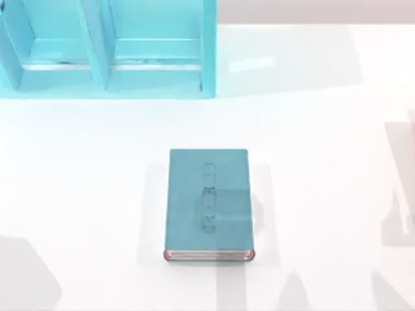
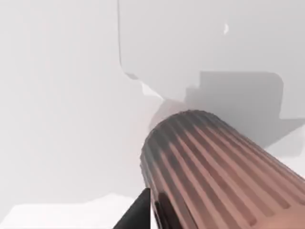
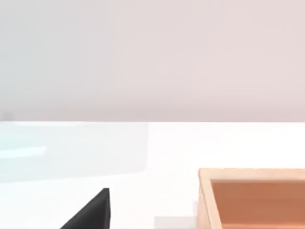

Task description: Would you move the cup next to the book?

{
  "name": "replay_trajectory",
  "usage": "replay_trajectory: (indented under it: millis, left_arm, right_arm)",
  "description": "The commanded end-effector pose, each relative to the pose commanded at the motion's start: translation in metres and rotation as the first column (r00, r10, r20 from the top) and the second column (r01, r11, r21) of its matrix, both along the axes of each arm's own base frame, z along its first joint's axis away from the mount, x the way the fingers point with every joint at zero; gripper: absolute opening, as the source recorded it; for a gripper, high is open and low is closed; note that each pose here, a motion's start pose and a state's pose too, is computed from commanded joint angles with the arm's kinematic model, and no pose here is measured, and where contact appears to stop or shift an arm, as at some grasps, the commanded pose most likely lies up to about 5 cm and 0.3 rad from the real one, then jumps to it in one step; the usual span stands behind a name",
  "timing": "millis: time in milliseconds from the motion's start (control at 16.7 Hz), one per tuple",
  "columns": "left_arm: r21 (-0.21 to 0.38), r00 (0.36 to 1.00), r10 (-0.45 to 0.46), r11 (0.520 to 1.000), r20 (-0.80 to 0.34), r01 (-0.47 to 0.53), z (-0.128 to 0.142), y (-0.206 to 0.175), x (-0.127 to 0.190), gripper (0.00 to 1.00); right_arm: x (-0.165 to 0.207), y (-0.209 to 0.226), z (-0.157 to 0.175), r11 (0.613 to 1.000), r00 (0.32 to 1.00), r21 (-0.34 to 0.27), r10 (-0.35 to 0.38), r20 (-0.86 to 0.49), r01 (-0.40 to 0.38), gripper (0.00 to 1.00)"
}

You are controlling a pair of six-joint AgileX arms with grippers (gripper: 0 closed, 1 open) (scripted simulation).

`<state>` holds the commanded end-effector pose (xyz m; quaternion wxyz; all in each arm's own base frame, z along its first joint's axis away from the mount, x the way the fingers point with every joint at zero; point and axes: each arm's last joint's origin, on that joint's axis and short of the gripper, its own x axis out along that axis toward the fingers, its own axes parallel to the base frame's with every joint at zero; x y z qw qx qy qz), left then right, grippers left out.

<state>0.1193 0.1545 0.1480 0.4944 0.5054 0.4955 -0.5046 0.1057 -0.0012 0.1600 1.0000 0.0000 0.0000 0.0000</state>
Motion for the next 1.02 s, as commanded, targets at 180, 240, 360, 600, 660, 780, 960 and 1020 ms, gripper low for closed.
replay_trajectory:
  millis: [180, 240, 360, 600, 660, 780, 960, 1020]
  left_arm:
    - [0.0, 1.0, 0.0, 1.0, 0.0, 0.0, 0.0, 0.0, 0.0, 0.32]
    - [0.0, 1.0, 0.0, 1.0, 0.0, 0.0, 0.0, 0.0, 0.0, 0.25]
    - [0.0, 1.0, 0.0, 1.0, 0.0, 0.0, 0.0, 0.0, 0.0, 0.1]
    - [0.0, 1.0, 0.0, 1.0, 0.0, 0.0, 0.0, 0.0, 0.0, 0.0]
    - [0.0, 1.0, 0.0, 1.0, 0.0, 0.0, 0.0, 0.0, 0.0, 0.0]
    - [0.0, 1.0, 0.0, 1.0, 0.0, 0.0, 0.0, 0.0, 0.0, 0.0]
    - [0.001, 1.0, -0.002, 1.0, 0.001, 0.002, 0.0002, 0.0, 0.0001, 0.0]
    - [0.001, 1.0, -0.002, 1.0, 0.001, 0.002, 0.0009, 0.0001, 0.0002, 0.0]
  right_arm:
    - [0.0, 0.0, 0.0, 1.0, 1.0, 0.0, 0.0, 0.0, 0.0, 1.0]
    - [0.0, 0.0, 0.0, 1.0, 1.0, 0.0, 0.0, 0.0, 0.0, 1.0]
    - [0.0, 0.0, 0.0, 1.0, 1.0, 0.0, 0.0, 0.0, 0.0, 1.0]
    - [0.0, 0.0, 0.0, 1.0, 1.0, 0.0, 0.0, 0.0, 0.0, 1.0]
    - [0.0, 0.0, 0.0, 1.0, 1.0, 0.0, 0.0, 0.0, 0.0, 1.0]
    - [0.0, 0.0, 0.0, 1.0, 1.0, 0.0, 0.0, 0.0, 0.0, 1.0]
    - [0.0, 0.0, 0.0, 1.0, 1.0, 0.0, 0.0, 0.0, 0.0, 1.0]
    - [0.0, 0.0, 0.0, 1.0, 1.0, 0.0, 0.0, 0.0, 0.0, 1.0]
